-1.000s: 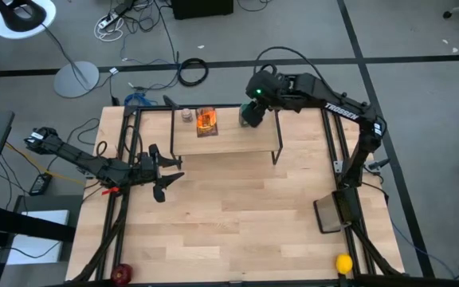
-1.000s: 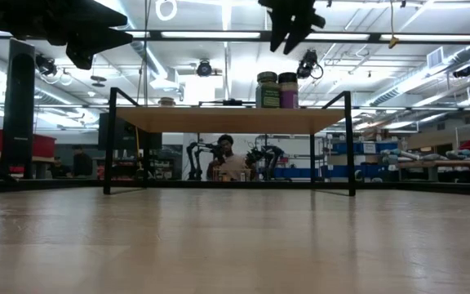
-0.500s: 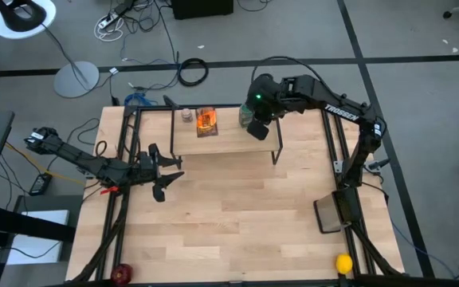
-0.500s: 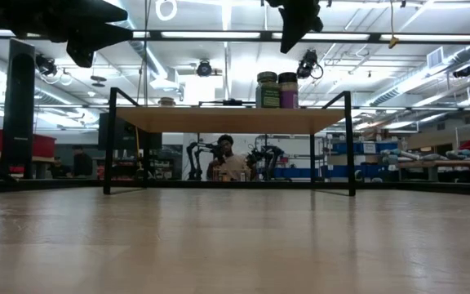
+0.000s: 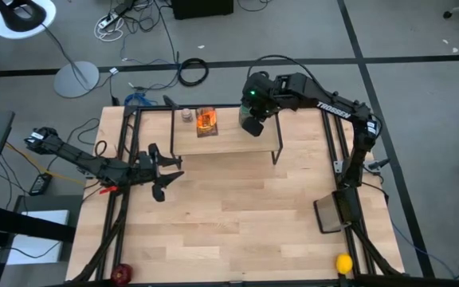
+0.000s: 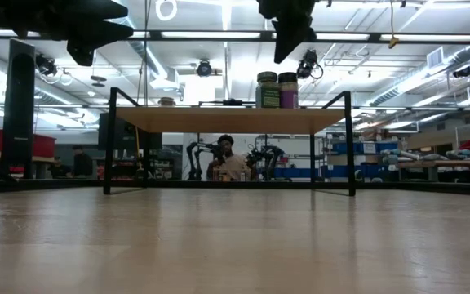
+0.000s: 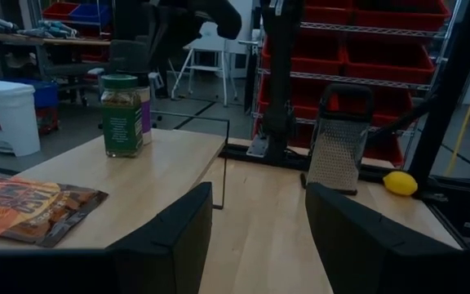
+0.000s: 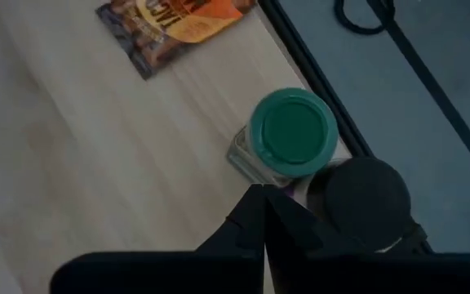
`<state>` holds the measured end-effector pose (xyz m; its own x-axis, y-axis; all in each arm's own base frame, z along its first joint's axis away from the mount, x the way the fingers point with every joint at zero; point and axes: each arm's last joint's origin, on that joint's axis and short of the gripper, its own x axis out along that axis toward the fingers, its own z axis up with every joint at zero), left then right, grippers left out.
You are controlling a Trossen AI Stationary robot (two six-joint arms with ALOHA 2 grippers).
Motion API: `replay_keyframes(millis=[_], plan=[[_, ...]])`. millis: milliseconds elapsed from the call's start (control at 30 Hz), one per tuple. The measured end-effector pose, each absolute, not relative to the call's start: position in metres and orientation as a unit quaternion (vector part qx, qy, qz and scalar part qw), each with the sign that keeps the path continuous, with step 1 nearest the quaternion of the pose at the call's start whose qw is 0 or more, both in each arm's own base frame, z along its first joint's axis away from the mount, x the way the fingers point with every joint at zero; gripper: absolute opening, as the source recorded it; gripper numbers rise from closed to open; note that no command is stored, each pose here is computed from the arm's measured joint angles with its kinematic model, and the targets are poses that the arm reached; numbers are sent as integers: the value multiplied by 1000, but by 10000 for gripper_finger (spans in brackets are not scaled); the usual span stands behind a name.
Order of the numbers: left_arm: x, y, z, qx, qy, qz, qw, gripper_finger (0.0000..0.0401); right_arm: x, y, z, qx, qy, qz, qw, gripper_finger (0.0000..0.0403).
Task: Shelf spices
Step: Adjust the seasoning bottles on the shelf
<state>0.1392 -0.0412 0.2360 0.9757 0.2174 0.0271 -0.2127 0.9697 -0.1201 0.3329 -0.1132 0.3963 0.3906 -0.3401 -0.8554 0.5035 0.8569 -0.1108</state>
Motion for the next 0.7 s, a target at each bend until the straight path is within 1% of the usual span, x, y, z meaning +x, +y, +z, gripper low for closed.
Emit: replay_keyframes(millis=[300,533,700], plan=[[139,-41,236,-52,-18,109,993,202,332,-125,396,90,482,-269,829,1],[139,-41,236,-52,-19,109,993,202,335,-129,399,87,457,-272,842,0],[139,-41,236,-52,-19,108,993,202,338,-132,395,85,462,-275,839,0]])
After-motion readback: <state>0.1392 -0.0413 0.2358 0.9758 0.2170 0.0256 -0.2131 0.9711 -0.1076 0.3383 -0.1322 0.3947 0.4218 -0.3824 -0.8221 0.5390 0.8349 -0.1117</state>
